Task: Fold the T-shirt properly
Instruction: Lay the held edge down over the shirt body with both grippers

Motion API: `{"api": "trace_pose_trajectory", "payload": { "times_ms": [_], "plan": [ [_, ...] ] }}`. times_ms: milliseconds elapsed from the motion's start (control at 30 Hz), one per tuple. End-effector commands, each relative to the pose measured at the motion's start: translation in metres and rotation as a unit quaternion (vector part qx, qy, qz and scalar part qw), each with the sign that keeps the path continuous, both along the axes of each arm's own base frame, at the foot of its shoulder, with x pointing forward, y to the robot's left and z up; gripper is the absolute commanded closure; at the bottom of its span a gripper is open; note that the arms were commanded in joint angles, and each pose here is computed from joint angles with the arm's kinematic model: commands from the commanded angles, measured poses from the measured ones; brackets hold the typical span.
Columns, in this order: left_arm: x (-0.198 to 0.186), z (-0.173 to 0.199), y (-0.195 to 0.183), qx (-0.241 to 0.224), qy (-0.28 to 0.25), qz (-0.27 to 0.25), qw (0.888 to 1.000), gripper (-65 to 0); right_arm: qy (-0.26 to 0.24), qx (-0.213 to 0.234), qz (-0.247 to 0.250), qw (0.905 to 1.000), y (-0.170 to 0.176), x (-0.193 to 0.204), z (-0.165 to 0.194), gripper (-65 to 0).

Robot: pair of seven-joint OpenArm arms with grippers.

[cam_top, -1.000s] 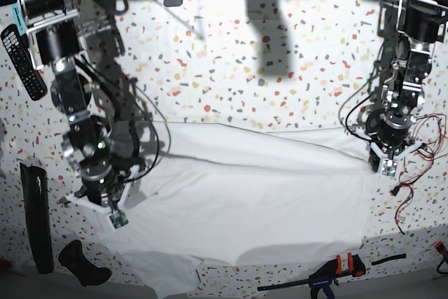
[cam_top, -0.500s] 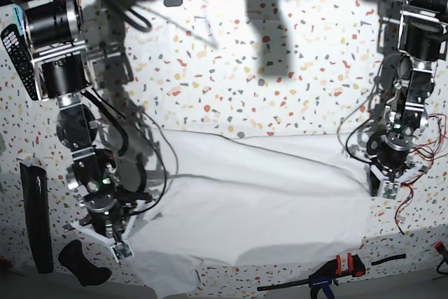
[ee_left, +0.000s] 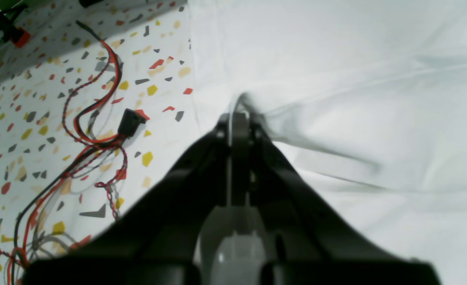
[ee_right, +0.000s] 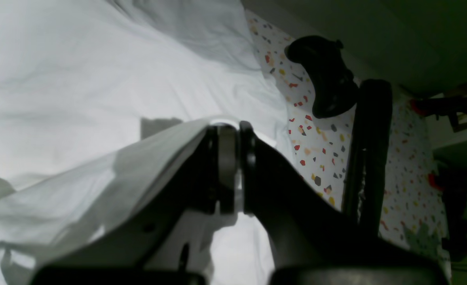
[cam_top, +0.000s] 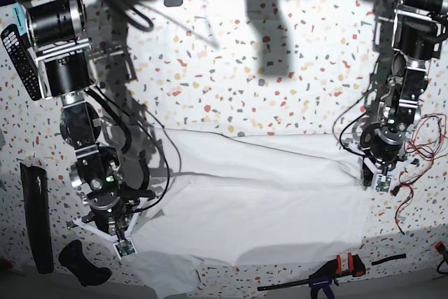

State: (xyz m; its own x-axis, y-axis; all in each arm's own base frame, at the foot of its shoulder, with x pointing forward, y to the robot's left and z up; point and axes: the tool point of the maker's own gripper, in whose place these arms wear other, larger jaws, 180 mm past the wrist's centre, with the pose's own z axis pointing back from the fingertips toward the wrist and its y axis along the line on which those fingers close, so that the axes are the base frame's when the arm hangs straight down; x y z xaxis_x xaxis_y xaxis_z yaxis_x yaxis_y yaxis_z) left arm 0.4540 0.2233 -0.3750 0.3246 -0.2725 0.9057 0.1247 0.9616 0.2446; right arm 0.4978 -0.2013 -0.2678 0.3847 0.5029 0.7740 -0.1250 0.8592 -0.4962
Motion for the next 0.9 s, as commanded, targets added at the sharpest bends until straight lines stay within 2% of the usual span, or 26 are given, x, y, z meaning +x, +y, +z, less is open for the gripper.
{"api": "trace_pose_trajectory", "payload": {
  "times_ms": [0,167,333,633,700,767,833,867],
  "plan": [
    [0.014,0.025,0.006,0.004,-0.037,0.001,0.999,0.0,-0.041,-0.005,-0.001,0.9991,-0.004,0.011,0.030,0.0],
    [0.014,0.026,0.007,0.005,-0.038,0.004,0.999,0.0,-0.042,-0.005,-0.001,0.9991,-0.004,0.011,0.030,0.0],
    [0.015,0.029,0.018,0.020,-0.046,0.029,0.998,0.0,-0.042,-0.005,-0.001,0.9991,-0.003,0.011,0.030,0.0],
    [0.015,0.028,0.013,0.016,-0.048,0.027,0.998,0.0,-0.047,-0.005,0.002,0.9989,-0.003,0.012,0.032,0.0],
    [0.015,0.030,0.013,0.015,-0.051,0.026,0.998,0.0,-0.049,-0.008,-0.001,0.9988,-0.004,0.012,0.033,-12.7],
    [0.016,0.031,0.012,0.014,-0.057,0.025,0.998,0.0,-0.060,-0.005,-0.005,0.9982,-0.005,0.013,0.037,-22.5],
    [0.016,0.031,0.012,0.014,-0.057,0.025,0.998,0.0,-0.082,0.000,-0.027,0.9963,-0.012,0.014,0.044,-27.7],
    [0.016,0.031,0.012,0.014,-0.057,0.025,0.998,0.0,-0.092,0.004,-0.042,0.9949,-0.016,0.014,0.047,-28.2]
  ]
}}
